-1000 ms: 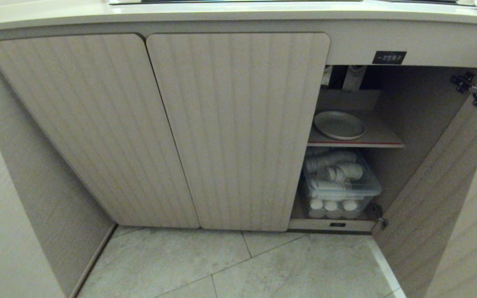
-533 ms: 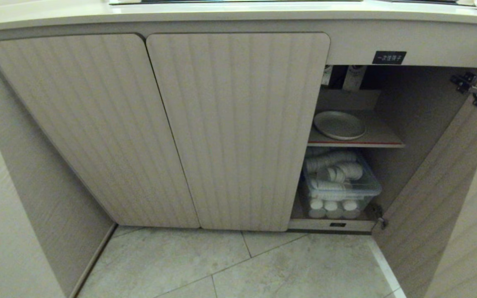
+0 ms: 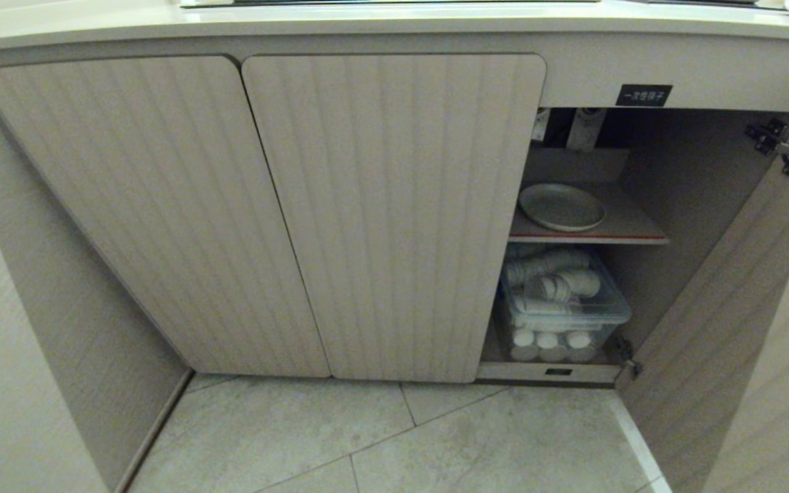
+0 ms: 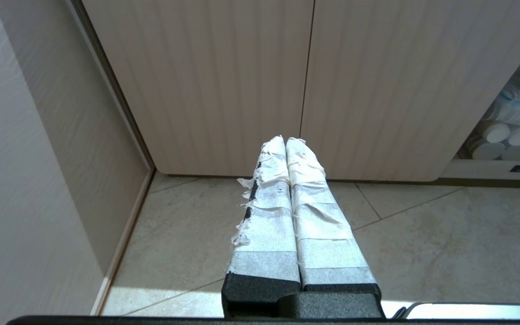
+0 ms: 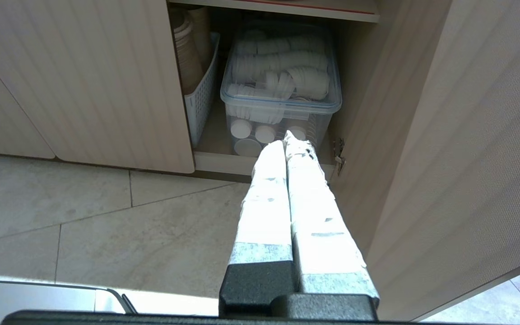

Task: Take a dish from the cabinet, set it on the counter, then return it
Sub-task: Close the cabinet door

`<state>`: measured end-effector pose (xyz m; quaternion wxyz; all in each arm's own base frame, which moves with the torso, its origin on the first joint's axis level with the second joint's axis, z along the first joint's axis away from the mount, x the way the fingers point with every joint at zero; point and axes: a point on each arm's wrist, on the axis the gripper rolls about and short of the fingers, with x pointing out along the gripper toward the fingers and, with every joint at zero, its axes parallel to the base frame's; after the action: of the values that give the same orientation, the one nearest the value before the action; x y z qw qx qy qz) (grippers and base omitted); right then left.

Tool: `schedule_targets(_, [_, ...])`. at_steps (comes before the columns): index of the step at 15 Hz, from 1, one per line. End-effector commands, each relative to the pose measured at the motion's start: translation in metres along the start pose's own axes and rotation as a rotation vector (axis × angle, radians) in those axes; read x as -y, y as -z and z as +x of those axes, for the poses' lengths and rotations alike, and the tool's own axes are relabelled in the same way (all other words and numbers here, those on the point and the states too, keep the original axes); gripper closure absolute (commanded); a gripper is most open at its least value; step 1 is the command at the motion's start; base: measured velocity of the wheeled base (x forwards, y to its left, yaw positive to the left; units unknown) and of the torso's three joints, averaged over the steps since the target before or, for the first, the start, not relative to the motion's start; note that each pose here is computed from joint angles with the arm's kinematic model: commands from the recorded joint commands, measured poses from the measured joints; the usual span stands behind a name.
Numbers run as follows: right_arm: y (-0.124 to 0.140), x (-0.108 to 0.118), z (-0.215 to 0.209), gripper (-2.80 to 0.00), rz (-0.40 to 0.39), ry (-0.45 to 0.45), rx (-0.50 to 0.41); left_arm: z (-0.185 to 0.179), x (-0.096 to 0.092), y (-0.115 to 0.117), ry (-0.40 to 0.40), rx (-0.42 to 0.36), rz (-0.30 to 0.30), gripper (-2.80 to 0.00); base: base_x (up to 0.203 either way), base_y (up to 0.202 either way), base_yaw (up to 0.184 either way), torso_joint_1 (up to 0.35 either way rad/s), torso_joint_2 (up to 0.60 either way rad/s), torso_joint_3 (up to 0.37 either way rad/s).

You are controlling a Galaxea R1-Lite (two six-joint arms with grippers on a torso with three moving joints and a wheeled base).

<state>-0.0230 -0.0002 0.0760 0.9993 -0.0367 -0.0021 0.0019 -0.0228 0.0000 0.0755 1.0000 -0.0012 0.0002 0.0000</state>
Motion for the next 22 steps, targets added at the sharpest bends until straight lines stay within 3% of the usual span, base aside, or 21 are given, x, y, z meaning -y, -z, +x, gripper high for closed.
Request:
schedule_targets(1, [-0.0001, 0.0, 0.0001, 0.0, 0.0, -0.001, -0.001, 0.0, 0.0, 0.0, 0.0, 0.0, -0.001, 0.0, 0.0, 0.0, 0.0, 0.0, 0.0, 0.0])
schedule_targets(12, [-0.0001, 0.0, 0.0001, 0.0, 0.0, -0.001, -0.001, 0.0, 0.0, 0.0, 0.0, 0.0, -0.001, 0.0, 0.0, -0.007, 0.0, 0.0, 0.0, 0.0])
schedule_targets(22, [0.0003, 0.0, 0.0002, 0.0, 0.0, -0.001, -0.002, 0.0, 0.0, 0.0, 0.0, 0.0, -0.001, 0.0, 0.0, -0.192, -0.001, 0.002, 0.0, 0.003])
